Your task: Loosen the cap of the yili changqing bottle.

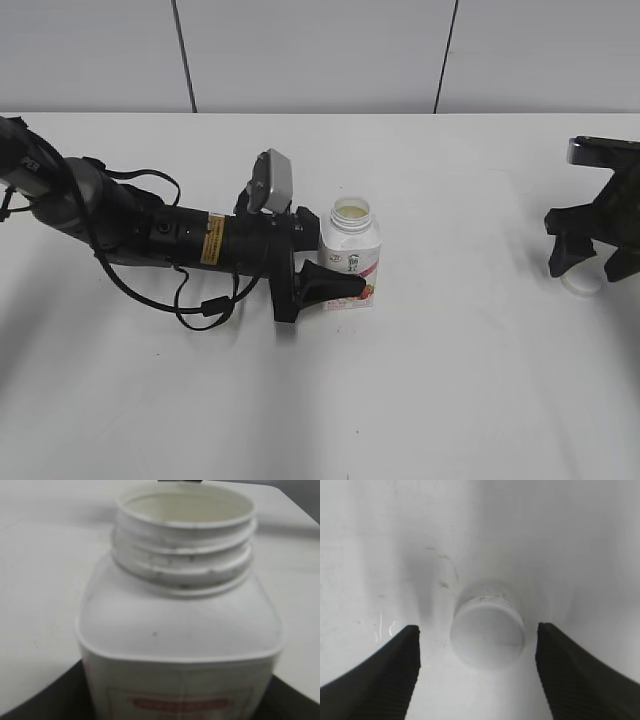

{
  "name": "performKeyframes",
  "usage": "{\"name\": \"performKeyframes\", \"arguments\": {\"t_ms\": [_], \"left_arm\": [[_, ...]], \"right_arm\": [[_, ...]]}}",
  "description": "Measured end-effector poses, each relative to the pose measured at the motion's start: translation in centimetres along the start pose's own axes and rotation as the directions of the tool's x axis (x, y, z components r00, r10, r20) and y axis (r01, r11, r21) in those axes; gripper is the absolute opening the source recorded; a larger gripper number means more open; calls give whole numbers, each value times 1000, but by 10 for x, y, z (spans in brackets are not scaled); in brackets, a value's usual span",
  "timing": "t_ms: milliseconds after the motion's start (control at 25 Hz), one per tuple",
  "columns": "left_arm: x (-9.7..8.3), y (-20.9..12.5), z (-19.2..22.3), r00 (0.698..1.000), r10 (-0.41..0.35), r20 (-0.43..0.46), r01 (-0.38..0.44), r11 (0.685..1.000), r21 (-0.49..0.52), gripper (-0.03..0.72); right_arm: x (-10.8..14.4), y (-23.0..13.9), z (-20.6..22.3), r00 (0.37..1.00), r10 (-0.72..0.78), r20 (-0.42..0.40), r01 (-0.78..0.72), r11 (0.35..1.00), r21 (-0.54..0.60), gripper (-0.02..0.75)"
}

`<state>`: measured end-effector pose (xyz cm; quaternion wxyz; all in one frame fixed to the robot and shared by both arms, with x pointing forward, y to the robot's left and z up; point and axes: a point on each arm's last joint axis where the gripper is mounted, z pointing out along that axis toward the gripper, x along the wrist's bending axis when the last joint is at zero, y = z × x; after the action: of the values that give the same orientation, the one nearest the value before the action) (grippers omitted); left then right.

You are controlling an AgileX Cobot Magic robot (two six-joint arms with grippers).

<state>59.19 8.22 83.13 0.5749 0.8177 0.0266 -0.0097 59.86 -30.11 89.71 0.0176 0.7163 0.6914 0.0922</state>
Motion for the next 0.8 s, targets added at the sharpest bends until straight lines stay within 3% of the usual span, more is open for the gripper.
{"name": "performKeyframes", "arguments": {"t_ms": [240,440,800], "left_arm": [[3,3,0,999,-22,-28,21,999,-31,585],[3,5,-1,999,-27,-32,26,999,-37,596],[3,45,-14,999,5,-38,-7,999,-50,594]], "right_arm": [[0,1,-2,1000,0,-3,0,1000,5,565],[0,1,-2,1000,0,-3,0,1000,5,565],[2,5,-7,1000,-2,-12,2,1000,29,565]]}}
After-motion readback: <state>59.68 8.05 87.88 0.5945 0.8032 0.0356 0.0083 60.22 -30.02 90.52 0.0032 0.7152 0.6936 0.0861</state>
